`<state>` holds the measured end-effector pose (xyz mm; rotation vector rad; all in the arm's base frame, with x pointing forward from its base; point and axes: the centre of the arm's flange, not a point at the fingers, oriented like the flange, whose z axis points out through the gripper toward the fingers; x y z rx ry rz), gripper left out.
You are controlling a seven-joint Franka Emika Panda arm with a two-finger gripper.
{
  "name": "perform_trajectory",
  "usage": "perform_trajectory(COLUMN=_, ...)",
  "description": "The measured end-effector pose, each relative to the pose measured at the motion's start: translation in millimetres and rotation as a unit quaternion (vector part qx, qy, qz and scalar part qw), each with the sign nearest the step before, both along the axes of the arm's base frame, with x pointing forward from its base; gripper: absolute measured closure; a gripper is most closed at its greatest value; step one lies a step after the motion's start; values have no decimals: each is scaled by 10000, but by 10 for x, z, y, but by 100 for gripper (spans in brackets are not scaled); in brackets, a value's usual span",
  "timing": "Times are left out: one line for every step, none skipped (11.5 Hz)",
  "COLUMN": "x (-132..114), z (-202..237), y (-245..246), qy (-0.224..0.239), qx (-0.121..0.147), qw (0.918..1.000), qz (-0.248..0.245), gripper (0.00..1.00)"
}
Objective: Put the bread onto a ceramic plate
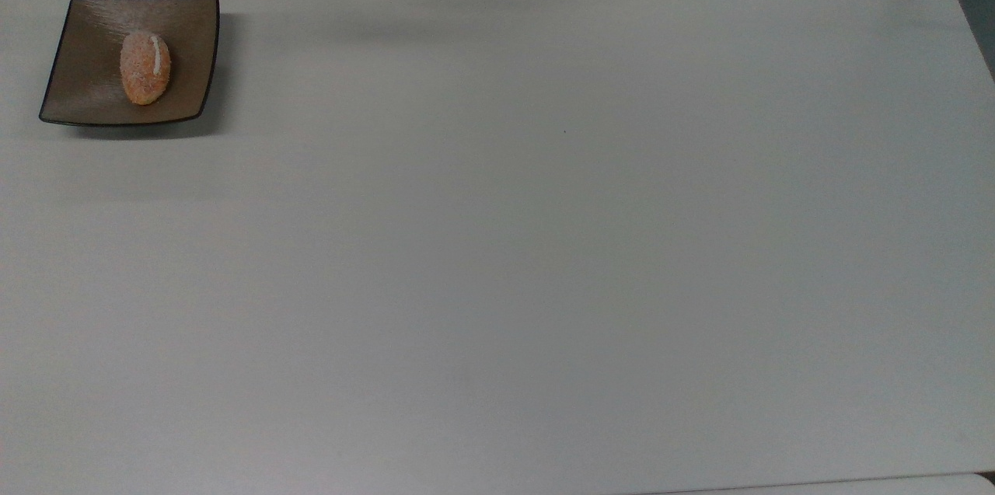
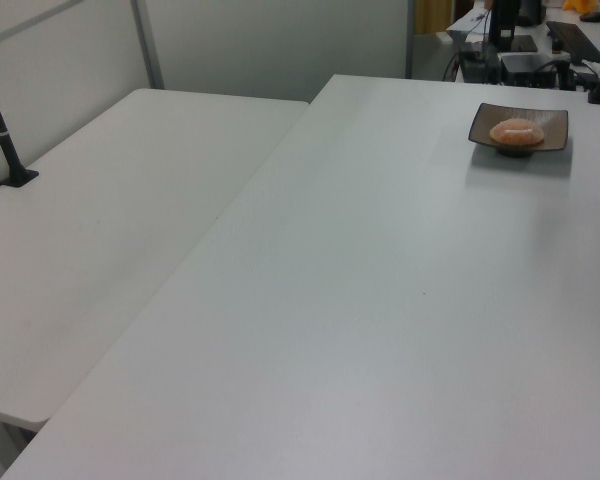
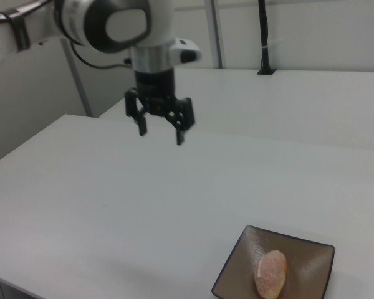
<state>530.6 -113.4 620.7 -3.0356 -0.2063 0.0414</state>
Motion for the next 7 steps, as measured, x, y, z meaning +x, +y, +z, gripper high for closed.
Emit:
perform_trajectory(x=3, z=90, y=214, qy=-21, qx=-19, qw=9998, qz=-193, gripper=0)
perform_trajectory(x=8, z=151, y=448, qy=-38, qx=-33, qw=9993, qz=-360, gripper=0)
perform_trajectory(x=21, z=172, y=679, qy=-30, qx=-44, qw=9990, qz=-454, gripper=0)
perform_trajectory(x=37, z=169, y=956, qy=-5, qx=-58, qw=9991, qz=-429, gripper=0)
perform_trajectory(x=43, z=158, y=1134, qy=12, qx=-67, qw=9993, qz=-356, gripper=0)
perform_trajectory(x=46, z=145, y=1280, qy=18, qx=-73, qw=9996, qz=-265, gripper=0)
perform_trajectory(x=58, z=140, y=1395, qy=-36, qx=-75, qw=9998, qz=-172, gripper=0)
